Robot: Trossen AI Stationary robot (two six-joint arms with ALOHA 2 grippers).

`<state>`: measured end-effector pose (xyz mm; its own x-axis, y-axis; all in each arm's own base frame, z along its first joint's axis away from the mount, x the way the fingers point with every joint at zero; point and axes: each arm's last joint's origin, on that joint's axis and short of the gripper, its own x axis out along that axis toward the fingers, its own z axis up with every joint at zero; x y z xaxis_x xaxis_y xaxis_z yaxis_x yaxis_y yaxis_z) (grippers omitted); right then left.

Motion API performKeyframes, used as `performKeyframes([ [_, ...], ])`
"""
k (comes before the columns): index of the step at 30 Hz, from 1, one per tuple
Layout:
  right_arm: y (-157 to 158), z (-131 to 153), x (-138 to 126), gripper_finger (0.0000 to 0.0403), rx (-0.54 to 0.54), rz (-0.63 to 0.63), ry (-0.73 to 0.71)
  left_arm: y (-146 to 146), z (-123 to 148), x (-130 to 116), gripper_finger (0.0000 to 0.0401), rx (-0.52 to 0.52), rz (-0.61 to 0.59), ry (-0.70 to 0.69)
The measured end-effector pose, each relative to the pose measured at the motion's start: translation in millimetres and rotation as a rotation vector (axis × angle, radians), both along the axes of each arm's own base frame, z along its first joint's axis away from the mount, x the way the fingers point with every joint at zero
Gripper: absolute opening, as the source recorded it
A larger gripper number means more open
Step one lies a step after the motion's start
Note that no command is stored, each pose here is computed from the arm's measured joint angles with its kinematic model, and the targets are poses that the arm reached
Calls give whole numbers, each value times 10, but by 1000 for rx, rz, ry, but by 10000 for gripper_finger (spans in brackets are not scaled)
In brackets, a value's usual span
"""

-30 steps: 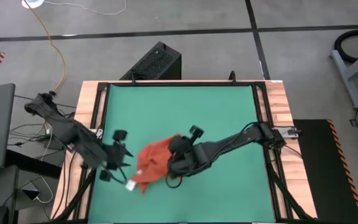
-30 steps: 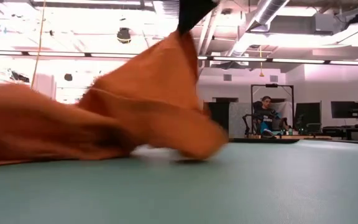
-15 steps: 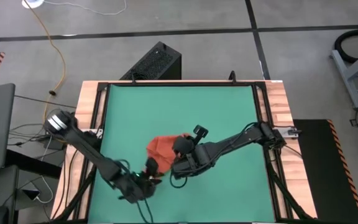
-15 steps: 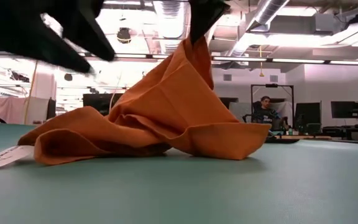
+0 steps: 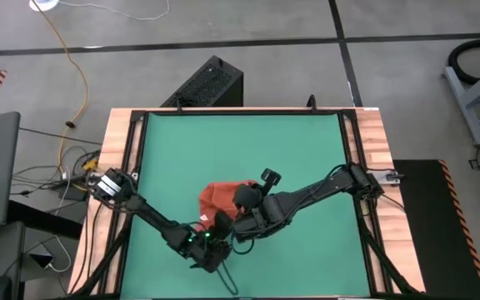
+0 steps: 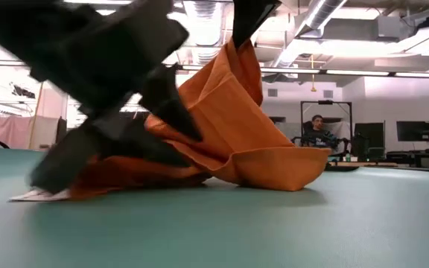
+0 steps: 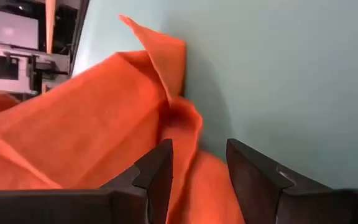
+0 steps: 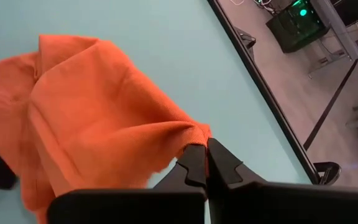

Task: Roll towel
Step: Fold the orange towel

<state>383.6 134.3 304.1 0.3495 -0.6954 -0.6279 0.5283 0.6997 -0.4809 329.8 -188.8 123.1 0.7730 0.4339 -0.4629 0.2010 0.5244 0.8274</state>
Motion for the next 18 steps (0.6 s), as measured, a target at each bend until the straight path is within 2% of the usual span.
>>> performKeyframes([
  [6, 0, 0, 0, 10, -1, 2, 2, -15, 173, 193, 141, -166, -50, -26],
  [13, -3, 0, -5, 10, -3, 2, 8, 117, 172, 271, 141, -224, 4, -41],
  [15, -1, -1, -7, 11, 0, 2, 11, 136, 128, 300, 141, -254, 17, -47],
  [18, -3, -1, -7, 11, 0, 2, 12, 158, -30, 312, 141, -244, 45, -18],
])
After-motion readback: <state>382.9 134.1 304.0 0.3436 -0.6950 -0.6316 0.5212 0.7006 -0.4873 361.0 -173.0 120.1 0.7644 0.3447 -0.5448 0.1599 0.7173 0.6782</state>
